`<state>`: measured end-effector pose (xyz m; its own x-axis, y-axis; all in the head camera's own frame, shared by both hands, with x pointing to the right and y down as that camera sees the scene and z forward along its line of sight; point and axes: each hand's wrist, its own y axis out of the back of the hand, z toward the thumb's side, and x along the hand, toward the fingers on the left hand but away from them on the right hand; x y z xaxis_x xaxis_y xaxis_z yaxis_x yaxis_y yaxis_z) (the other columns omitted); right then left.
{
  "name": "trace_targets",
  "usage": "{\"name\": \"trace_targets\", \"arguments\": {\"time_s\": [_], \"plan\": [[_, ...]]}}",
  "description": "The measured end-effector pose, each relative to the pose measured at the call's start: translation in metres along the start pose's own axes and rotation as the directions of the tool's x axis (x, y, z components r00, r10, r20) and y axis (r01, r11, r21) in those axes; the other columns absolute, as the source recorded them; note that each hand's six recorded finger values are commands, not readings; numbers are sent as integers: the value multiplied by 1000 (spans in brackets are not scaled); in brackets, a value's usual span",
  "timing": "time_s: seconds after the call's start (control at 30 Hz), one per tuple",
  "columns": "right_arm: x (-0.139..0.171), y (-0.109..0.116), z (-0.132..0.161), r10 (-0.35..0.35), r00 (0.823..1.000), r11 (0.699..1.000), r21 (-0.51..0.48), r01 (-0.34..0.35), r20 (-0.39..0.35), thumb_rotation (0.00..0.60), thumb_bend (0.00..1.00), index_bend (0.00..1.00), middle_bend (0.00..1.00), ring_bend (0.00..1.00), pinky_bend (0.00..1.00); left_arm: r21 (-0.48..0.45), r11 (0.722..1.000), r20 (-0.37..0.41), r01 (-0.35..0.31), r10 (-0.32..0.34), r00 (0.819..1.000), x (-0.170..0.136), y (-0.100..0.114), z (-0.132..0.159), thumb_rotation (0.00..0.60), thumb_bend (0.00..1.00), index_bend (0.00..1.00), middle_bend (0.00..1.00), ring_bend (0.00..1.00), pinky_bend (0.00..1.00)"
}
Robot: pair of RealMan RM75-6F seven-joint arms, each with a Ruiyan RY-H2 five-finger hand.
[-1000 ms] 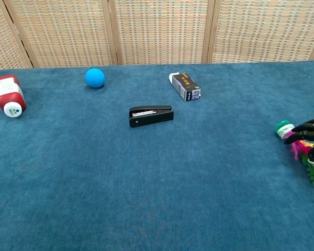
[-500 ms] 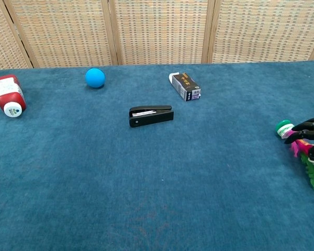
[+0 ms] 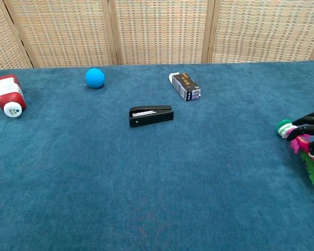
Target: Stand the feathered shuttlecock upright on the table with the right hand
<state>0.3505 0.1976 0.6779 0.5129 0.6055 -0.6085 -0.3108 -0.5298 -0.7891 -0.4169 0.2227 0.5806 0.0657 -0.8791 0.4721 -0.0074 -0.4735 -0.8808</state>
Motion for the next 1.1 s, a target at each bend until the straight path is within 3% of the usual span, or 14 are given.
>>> {"name": "trace_targets", "arguments": {"time_s": [0.87, 1.1], "plan": [[-19, 82, 11, -139, 990, 986, 97, 139, -10, 600, 392, 647, 186, 0, 0, -21, 1000, -2, -14, 14, 1000, 0, 6, -3, 600, 38, 0, 0, 0, 0], [-31, 114, 13, -189, 982, 973, 133, 188, -3, 600, 392, 655, 193, 0, 0, -24, 1000, 0, -13, 13, 1000, 0, 6, -3, 600, 38, 0, 0, 0, 0]]}}
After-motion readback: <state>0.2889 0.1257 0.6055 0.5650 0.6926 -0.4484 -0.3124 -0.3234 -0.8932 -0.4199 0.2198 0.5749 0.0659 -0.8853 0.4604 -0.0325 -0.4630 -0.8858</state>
